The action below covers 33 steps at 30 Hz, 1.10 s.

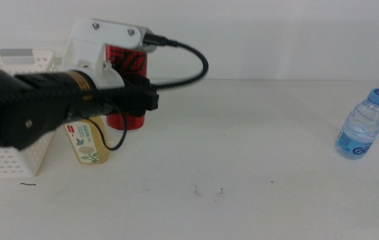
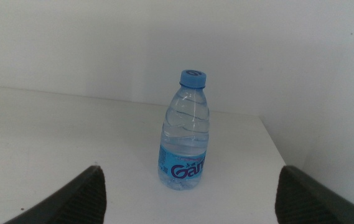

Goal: Use arms to grab the bottles and put them into the dustbin to the left of the table.

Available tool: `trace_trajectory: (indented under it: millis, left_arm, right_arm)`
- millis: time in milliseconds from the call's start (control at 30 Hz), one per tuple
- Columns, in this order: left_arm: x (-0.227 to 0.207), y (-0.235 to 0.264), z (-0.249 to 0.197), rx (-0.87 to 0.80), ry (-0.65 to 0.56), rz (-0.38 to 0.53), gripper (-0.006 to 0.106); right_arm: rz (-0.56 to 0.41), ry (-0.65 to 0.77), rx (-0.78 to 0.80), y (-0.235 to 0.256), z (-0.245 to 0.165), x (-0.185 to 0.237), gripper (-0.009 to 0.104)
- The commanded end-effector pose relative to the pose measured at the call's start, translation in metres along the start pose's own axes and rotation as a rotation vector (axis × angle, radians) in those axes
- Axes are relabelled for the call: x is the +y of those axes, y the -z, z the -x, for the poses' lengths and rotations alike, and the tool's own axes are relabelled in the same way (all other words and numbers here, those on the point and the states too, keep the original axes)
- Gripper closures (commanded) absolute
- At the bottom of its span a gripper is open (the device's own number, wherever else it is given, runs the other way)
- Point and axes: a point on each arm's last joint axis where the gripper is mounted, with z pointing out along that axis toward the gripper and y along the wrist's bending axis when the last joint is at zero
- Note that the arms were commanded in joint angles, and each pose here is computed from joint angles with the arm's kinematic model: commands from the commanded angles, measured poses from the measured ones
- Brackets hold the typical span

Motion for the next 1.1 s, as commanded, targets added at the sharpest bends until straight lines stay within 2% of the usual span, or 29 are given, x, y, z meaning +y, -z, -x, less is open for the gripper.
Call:
trace_trajectory:
  millis: [0,200,267,400,833,1067]
  left_arm:
    - [-0.001,0.012,0.018,-0.016,0.036,0.003,0.070]
    - [-0.001,0.027,0.042,0.085,0.022,0.038,0.070]
    - [-0.001,0.034,0.053,0.102,-0.009,0.040,0.070]
    - [0.011,0.046,0.071,0.119,0.004,0.051,0.070]
    - [0.089,0.082,0.097,0.201,0.076,0.134,0.070]
    - [0.131,0.064,0.109,0.302,0.151,0.148,0.070]
  right_arm:
    - [-0.007,0.015,-0.008,0.000,0.000,0.000,0.002]
    - [-0.007,0.015,-0.008,0.000,0.000,0.000,0.002]
    - [-0.007,0.015,-0.008,0.000,0.000,0.000,0.002]
    - [-0.007,0.015,-0.008,0.000,0.000,0.000,0.002]
    - [-0.007,0.015,-0.008,0.000,0.000,0.000,0.002]
    - [-0.007,0.015,-0.008,0.000,0.000,0.000,0.002]
